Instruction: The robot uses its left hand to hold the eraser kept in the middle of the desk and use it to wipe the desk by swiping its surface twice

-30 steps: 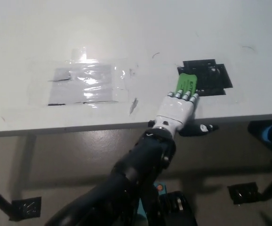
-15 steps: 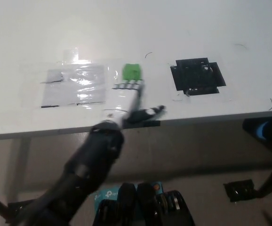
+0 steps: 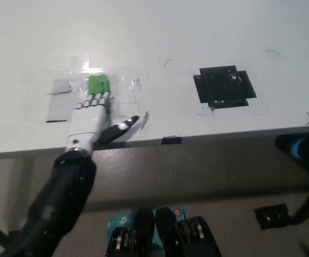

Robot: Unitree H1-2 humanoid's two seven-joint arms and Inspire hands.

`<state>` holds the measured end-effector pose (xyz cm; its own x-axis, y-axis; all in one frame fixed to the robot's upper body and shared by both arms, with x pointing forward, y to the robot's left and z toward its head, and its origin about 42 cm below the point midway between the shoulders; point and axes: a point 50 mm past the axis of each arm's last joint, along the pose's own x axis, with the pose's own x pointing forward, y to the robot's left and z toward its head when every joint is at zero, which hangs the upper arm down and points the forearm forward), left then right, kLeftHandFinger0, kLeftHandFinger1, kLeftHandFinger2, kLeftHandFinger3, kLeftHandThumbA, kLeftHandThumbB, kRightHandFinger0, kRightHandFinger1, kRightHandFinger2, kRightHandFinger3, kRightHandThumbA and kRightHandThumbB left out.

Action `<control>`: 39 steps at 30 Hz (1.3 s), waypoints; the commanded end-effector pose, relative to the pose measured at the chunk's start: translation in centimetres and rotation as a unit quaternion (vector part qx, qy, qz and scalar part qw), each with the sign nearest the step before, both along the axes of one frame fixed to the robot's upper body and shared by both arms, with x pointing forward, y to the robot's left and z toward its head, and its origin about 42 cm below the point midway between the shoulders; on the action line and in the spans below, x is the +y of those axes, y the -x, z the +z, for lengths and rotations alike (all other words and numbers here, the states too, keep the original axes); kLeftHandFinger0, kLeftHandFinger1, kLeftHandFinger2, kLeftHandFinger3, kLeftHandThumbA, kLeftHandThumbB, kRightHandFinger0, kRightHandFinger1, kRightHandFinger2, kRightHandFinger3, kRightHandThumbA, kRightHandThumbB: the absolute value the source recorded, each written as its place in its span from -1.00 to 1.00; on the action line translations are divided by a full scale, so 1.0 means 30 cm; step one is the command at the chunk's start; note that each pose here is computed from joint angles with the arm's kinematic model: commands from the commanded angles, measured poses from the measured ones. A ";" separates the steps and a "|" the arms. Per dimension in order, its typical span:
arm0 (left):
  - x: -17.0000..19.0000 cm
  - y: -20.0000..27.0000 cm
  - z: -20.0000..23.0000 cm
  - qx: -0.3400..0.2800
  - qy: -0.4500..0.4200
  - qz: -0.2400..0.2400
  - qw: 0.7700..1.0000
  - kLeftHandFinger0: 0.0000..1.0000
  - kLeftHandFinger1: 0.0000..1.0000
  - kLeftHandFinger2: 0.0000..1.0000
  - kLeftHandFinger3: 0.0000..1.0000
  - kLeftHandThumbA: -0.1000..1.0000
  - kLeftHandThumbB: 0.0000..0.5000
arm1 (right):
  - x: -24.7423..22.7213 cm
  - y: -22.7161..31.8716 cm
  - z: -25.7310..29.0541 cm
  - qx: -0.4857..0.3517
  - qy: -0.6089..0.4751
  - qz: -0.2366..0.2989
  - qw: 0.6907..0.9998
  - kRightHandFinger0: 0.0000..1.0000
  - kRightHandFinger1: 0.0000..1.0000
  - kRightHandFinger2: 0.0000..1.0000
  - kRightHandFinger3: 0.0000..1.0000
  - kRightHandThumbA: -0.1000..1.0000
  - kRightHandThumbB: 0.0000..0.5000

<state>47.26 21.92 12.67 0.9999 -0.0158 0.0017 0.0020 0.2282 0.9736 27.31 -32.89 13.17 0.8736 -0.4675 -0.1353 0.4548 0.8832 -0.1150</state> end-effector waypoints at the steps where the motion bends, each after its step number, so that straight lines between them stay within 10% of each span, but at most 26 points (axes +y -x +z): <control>1: 0.313 0.361 -0.434 0.293 0.026 0.123 0.948 1.00 1.00 1.00 1.00 1.00 1.00 | -0.023 -0.001 0.036 -0.043 0.004 -0.016 0.999 1.00 1.00 1.00 1.00 1.00 -0.90; 22: 0.294 0.342 -0.402 0.252 0.029 0.064 0.965 1.00 1.00 1.00 1.00 1.00 1.00 | -0.033 0.019 0.024 -0.043 -0.003 -0.025 0.999 1.00 1.00 1.00 1.00 1.00 -0.89; 30: 0.222 0.104 -0.035 0.074 0.021 -0.029 0.997 1.00 1.00 1.00 1.00 1.00 0.89 | -0.011 0.035 0.010 -0.036 -0.003 -0.013 0.999 1.00 1.00 1.00 1.00 1.00 -0.84; 32: 0.211 0.011 0.139 0.017 0.004 -0.053 0.998 1.00 1.00 1.00 1.00 1.00 0.58 | -0.010 0.040 0.011 -0.031 -0.008 -0.015 0.999 1.00 1.00 1.00 1.00 1.00 -0.85; 39: 0.223 -0.080 0.386 -0.039 -0.041 -0.059 0.997 1.00 1.00 1.00 1.00 1.00 0.77 | -0.009 0.049 0.011 -0.020 0.005 -0.009 1.000 1.00 1.00 1.00 1.00 1.00 -0.95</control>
